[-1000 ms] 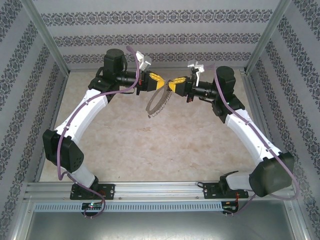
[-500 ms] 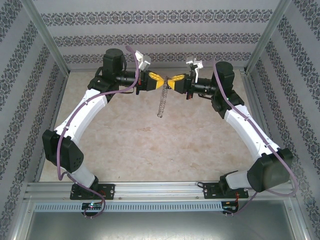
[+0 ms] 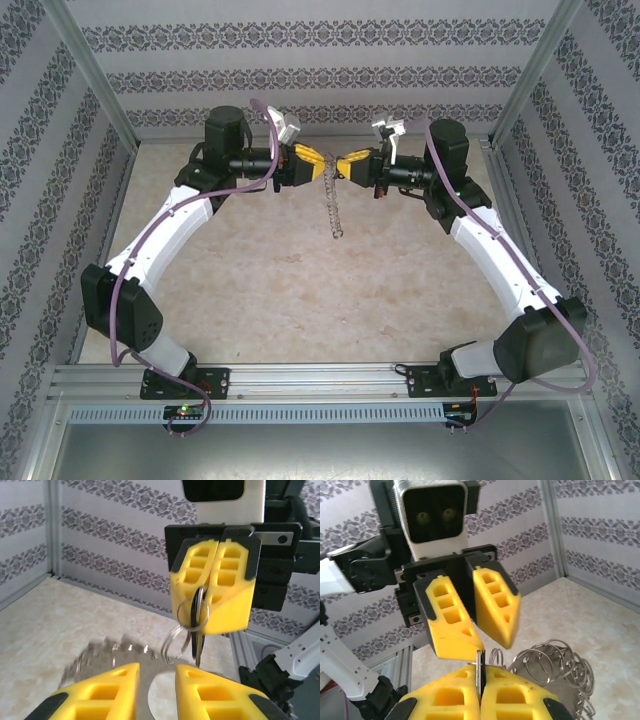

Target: Put the keys on the keyring

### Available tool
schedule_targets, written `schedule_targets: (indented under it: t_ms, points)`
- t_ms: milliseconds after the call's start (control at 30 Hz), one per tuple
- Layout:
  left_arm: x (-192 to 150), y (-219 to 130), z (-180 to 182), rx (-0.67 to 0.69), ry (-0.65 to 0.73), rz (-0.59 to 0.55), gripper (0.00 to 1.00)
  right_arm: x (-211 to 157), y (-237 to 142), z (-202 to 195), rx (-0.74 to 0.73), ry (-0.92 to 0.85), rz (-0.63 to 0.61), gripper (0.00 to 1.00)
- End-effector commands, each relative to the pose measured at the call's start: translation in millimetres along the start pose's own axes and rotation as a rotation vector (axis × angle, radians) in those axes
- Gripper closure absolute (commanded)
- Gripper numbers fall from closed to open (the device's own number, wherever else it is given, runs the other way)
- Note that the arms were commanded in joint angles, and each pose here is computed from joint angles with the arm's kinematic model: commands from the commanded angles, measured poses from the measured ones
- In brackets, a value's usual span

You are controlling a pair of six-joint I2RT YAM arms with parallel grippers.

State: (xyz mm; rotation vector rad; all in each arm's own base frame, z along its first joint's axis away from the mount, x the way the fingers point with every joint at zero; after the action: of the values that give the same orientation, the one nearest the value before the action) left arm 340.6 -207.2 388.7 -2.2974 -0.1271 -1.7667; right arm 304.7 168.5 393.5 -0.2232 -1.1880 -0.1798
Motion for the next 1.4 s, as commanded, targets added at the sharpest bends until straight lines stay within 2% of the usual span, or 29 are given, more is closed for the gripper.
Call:
schedule_targets:
  t_ms: [0, 67, 300, 667, 933, 1367]
  points:
    - [16, -16, -3, 0.108, 0.046, -0.079, 0.72, 12, -6, 0, -0.03, -0.032, -0.015, 1.0]
    - [14, -22, -3, 0.147, 0.039, -0.092, 0.67, 10, -6, -3, -0.044, -0.015, -0.004, 1.0]
    - [4, -44, -4, 0.344, 0.011, -0.126, 0.61, 1, -2, -19, -0.111, 0.044, 0.062, 1.0]
    - [-20, -81, -7, 0.645, -0.087, -0.176, 0.48, -24, 19, -57, -0.134, 0.171, 0.136, 1.0]
    - [-36, -89, -9, 0.685, -0.131, -0.168, 0.45, -45, 38, -109, -0.192, 0.258, 0.175, 1.0]
    - [-44, -87, 5, 0.699, -0.163, -0.148, 0.43, -51, 72, -188, -0.192, 0.332, 0.172, 1.0]
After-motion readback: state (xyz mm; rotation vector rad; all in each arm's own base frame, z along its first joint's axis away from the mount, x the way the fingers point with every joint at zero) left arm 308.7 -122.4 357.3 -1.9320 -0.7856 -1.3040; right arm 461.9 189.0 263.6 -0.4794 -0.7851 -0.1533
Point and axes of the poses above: each hand's point on the last joint's axis, 136 mm out from that joint toward the fingers, its own y axis out along the fingers, its own z axis along the line the jaws close on, x = y × z, the point moved 8 cm from there along -y, back along the fingers
